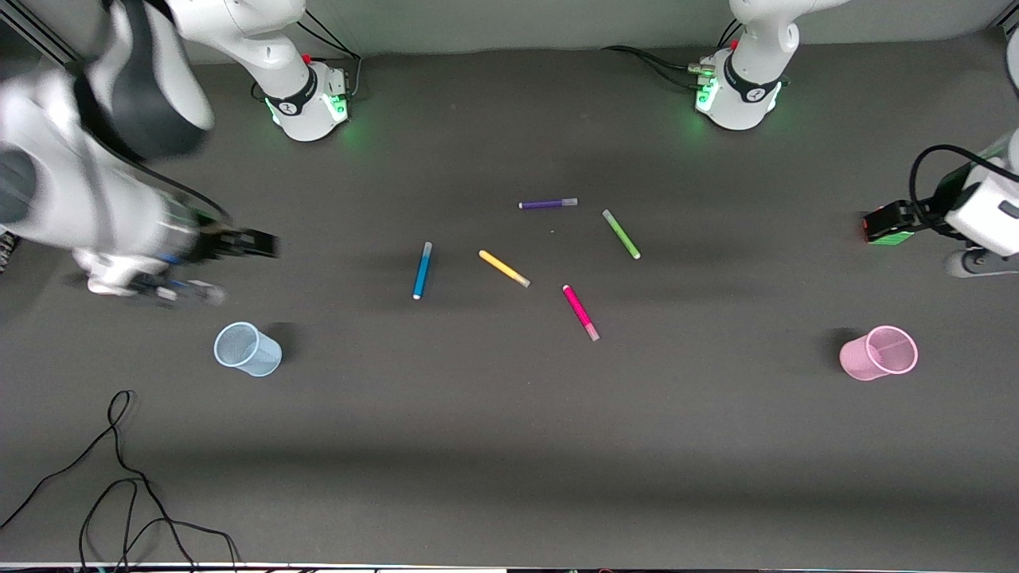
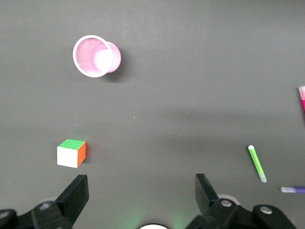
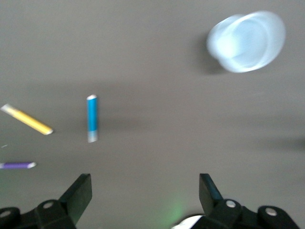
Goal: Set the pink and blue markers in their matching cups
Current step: 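Grasp the blue marker with the right gripper while the left gripper reaches the pink marker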
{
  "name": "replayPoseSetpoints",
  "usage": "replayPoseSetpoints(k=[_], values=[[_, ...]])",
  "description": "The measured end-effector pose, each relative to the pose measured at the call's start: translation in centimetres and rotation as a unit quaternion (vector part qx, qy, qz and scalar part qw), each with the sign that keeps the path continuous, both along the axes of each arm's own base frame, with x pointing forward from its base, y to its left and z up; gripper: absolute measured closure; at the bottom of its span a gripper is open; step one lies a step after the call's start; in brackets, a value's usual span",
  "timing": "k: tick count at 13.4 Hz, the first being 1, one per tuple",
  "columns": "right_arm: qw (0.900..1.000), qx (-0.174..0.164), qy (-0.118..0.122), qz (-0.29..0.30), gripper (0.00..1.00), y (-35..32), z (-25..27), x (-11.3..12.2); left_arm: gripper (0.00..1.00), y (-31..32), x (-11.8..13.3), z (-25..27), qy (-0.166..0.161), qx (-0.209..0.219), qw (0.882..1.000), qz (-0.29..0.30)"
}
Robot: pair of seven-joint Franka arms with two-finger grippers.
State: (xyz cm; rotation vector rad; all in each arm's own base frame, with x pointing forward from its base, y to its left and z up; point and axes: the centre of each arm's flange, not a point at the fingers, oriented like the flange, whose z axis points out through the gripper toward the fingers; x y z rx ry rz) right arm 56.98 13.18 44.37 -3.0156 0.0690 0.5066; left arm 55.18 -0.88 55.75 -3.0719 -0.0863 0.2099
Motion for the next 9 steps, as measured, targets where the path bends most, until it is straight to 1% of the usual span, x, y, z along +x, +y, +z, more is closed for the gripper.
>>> replayPoseSetpoints(k=[1,2,3,5,7,9], values=[[1.000,0.013,0.023,-0.012,0.00,1.3,-3.1,0.6,0.00,-0.9,0.1,-0.4,0.004,-0.001,1.000,-0.003],[0.999,0.016,0.039,-0.026,0.00,2.5,-5.7,1.0,0.00,-2.1,0.4,-1.2,0.010,-0.001,1.000,0.001],[0.998,0.016,0.050,-0.040,0.00,3.7,-7.8,1.3,0.00,-3.5,0.6,-2.1,0.018,-0.002,1.000,0.009],[0.994,0.020,0.074,-0.079,0.00,6.7,-12.0,1.2,0.00,-8.0,1.1,-5.0,0.042,-0.013,0.998,0.045],[0.990,0.015,0.092,-0.109,0.00,10.3,-16.5,0.7,0.00,-13.6,1.7,-8.5,0.056,-0.015,0.995,0.077],[0.987,0.013,0.102,-0.122,0.00,12.3,-20.6,0.3,0.00,-20.0,2.0,-12.3,0.065,-0.007,0.992,0.107]])
